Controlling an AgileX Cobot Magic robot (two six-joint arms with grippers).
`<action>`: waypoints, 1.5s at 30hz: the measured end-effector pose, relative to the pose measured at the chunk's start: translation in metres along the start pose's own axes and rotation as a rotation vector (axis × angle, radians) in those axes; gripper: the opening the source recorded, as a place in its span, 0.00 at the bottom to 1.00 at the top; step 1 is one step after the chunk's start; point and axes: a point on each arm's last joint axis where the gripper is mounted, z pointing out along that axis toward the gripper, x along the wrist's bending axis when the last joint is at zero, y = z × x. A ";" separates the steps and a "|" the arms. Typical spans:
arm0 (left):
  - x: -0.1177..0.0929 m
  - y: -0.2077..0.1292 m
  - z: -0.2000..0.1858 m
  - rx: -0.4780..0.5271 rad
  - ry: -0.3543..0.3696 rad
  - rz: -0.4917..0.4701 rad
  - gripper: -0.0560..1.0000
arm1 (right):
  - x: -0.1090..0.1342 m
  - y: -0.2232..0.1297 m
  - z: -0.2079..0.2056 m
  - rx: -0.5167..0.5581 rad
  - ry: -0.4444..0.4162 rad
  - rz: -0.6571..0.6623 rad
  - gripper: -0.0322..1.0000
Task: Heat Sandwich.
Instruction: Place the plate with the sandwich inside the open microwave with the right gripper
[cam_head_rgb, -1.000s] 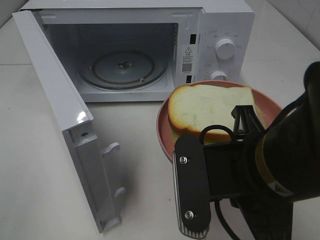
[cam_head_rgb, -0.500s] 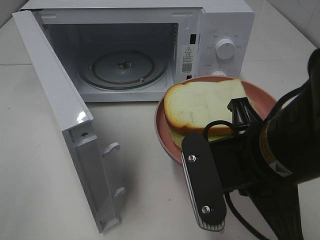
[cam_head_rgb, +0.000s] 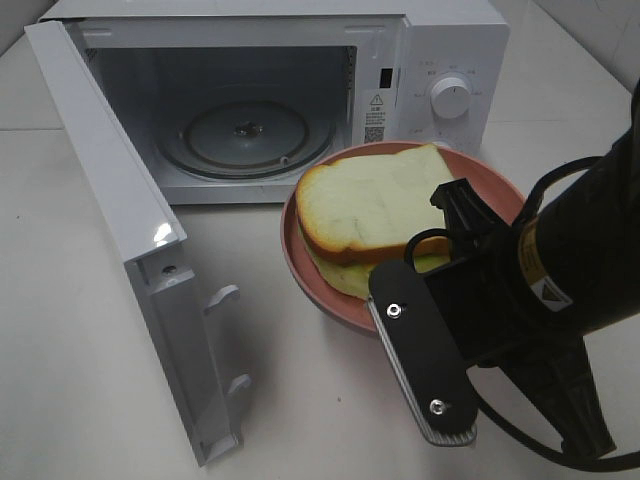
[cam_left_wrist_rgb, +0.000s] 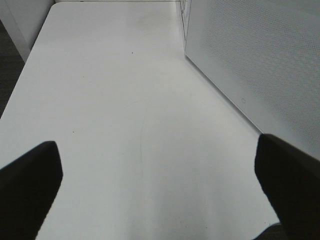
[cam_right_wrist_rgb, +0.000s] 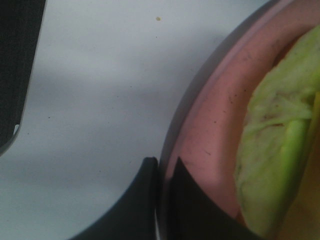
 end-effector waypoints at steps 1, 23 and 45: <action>0.000 0.000 0.000 0.000 0.000 0.000 0.99 | 0.000 0.000 0.000 0.000 0.000 0.000 0.06; 0.000 0.000 0.000 0.000 0.000 0.000 0.99 | -0.013 -0.023 0.009 -0.101 0.036 -0.093 0.06; 0.000 0.000 0.000 0.000 0.000 0.000 0.99 | -0.016 -0.021 0.013 -0.143 0.070 -0.127 0.06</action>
